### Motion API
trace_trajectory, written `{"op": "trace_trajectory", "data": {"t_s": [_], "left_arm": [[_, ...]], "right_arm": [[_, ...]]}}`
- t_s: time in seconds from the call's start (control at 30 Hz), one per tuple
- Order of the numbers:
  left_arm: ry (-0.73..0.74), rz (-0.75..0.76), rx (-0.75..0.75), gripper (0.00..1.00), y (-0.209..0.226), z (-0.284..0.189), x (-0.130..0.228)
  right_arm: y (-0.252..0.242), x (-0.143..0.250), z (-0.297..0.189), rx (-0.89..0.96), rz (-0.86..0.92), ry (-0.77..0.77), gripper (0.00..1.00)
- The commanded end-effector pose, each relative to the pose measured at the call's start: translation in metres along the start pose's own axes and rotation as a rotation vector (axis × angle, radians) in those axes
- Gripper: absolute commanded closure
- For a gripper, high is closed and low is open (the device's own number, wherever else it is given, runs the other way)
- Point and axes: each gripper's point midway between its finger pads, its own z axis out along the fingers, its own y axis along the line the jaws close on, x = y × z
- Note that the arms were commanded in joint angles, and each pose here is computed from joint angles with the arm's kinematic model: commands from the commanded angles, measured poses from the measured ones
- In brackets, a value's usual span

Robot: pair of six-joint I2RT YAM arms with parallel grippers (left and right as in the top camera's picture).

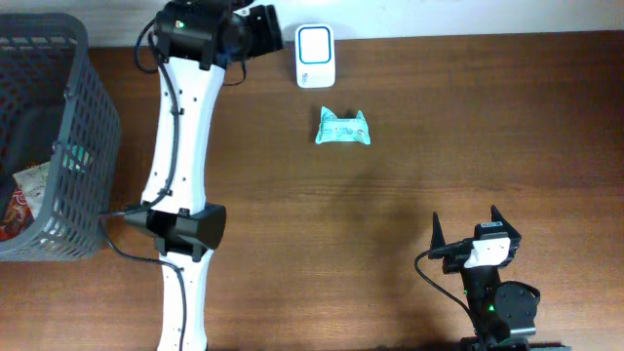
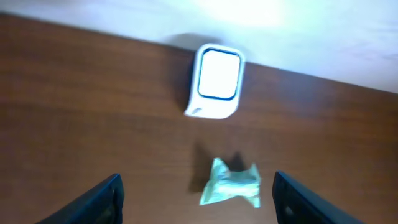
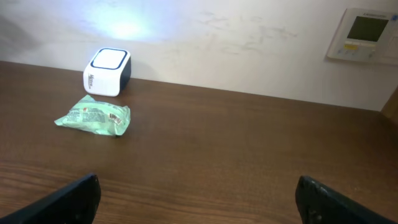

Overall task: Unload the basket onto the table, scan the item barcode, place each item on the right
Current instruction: 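Carry the wipes pack out and place it on the table near the scanner, then return the left gripper to the basket and grasp the white Pantene tube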

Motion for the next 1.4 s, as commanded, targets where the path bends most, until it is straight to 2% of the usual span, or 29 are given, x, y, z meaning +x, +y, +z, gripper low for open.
{"op": "trace_trajectory", "data": {"t_s": [0.0,0.13,0.17,0.3,0.37,0.53,0.8,1.37], "left_arm": [[-0.086,-0.025,-0.025,0.27,0.026,-0.031,-0.027],[-0.289,-0.073,-0.024,0.18,0.059,-0.106,-0.076],[-0.347,-0.097,-0.036,0.18,0.075,-0.131,-0.088],[-0.549,-0.19,-0.12,0.02,0.146,-0.209,-0.123],[-0.597,-0.244,-0.187,0.01,0.187,-0.233,-0.127],[-0.626,-0.337,-0.303,0.01,0.255,-0.258,-0.124],[-0.593,-0.424,-0.398,0.01,0.306,-0.271,-0.105],[-0.57,-0.439,-0.41,0.01,0.315,-0.265,-0.102]], "right_arm": [[0.001,0.002,0.0,-0.001,-0.006,0.004,0.01],[0.001,0.002,0.0,-0.002,-0.005,0.004,0.01],[0.001,0.002,0.0,-0.001,-0.005,0.004,0.01],[0.001,0.002,0.0,-0.001,-0.006,0.004,0.01],[0.001,0.002,0.0,-0.001,-0.005,0.004,0.01],[0.001,0.002,0.0,-0.002,-0.006,0.004,0.01],[0.001,0.002,0.0,-0.002,-0.005,0.004,0.01],[0.001,0.002,0.0,-0.002,-0.005,0.004,0.02]]}}
